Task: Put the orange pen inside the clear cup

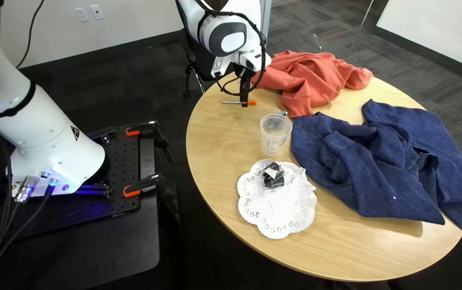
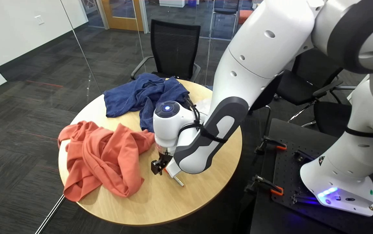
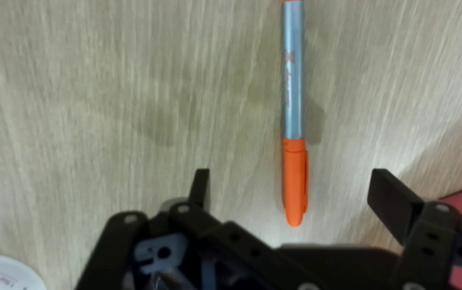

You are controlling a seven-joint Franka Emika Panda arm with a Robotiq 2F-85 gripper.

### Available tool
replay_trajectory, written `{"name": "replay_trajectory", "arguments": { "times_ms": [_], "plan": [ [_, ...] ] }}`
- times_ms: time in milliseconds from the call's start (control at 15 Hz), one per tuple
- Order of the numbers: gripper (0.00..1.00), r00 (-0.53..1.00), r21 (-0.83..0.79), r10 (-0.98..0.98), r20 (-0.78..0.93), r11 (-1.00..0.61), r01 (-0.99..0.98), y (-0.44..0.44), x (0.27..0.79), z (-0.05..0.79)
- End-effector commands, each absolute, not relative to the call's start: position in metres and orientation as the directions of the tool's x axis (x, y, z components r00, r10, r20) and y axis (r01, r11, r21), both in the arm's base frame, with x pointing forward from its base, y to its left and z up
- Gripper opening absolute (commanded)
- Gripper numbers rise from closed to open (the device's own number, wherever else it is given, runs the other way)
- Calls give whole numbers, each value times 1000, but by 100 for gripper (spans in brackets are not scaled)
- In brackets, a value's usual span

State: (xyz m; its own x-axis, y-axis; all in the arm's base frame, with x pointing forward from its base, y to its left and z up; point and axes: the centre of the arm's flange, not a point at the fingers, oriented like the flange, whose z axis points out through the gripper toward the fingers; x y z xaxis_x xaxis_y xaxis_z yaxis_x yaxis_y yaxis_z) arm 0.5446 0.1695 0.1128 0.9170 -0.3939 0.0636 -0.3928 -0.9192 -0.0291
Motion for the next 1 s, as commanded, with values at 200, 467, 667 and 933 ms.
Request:
{"name": "replay_trajectory", "arguments": {
  "times_ms": [200,467,667,933],
  "plan": [
    [100,916,-19,-397,56,-918,-397,168,553,103],
    [68,918,-10,-393,51,-919,-393,168,554,100],
    [54,917,-12,-395,51,-919,-395,168,554,98],
    [23,915,-14,-400,50,-916,-400,166,553,97]
  ]
}}
